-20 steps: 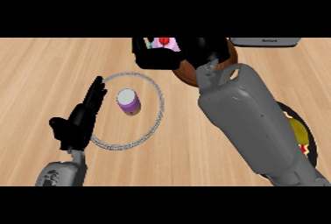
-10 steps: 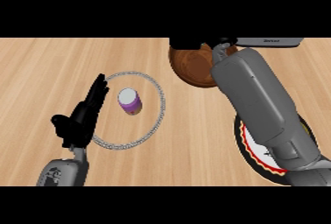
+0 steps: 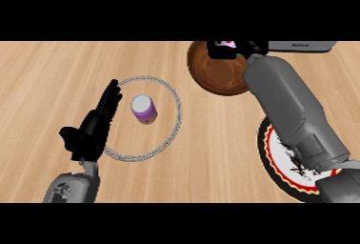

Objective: Pick the cupcake from the plate and place it in the bowl

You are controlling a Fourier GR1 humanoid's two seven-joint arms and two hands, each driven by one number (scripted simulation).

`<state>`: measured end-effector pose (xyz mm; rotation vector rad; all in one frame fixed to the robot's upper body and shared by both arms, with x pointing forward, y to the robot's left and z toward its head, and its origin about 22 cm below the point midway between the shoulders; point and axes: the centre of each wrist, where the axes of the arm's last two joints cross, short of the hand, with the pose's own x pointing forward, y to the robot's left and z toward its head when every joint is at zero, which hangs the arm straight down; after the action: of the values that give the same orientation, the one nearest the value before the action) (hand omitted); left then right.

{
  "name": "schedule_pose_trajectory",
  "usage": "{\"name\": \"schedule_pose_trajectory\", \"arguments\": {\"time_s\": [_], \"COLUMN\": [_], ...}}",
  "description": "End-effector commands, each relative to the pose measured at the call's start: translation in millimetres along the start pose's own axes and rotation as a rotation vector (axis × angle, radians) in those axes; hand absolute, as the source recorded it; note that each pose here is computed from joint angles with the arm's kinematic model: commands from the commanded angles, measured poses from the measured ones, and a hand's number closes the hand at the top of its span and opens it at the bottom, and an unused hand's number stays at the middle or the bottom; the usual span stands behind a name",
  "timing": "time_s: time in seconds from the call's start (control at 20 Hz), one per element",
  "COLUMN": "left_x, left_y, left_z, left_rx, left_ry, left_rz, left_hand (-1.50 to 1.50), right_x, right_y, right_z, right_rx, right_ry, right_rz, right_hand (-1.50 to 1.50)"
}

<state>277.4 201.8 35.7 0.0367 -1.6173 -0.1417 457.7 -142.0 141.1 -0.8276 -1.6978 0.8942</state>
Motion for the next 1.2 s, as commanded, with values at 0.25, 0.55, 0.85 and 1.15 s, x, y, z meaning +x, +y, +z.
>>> {"name": "schedule_pose_trajectory", "arguments": {"time_s": [0.25,0.55,0.85,1.15], "left_x": [-3,11,-4,-7], "left_y": [-8,1,6,8], "left_z": [-6,-6,3,7], "left_rx": [-0.007,-0.004,0.008,0.019], "left_ry": [-0.007,-0.006,0.005,0.007], "left_rz": [-0.006,-0.007,-0.005,-0.016], "left_hand": [0.0,0.0,0.0,0.0], "right_x": [-57,-62,-66,-85], "right_y": [7,-6,-8,-48], "right_z": [10,5,7,2], "right_rx": [0.229,0.116,-0.041,-0.011], "right_ry": [0.042,-0.064,-0.076,-0.011], "right_rz": [-0.213,-0.385,-0.522,-0.661], "right_hand": [-1.5,-1.5,-1.5,-1.5]}}
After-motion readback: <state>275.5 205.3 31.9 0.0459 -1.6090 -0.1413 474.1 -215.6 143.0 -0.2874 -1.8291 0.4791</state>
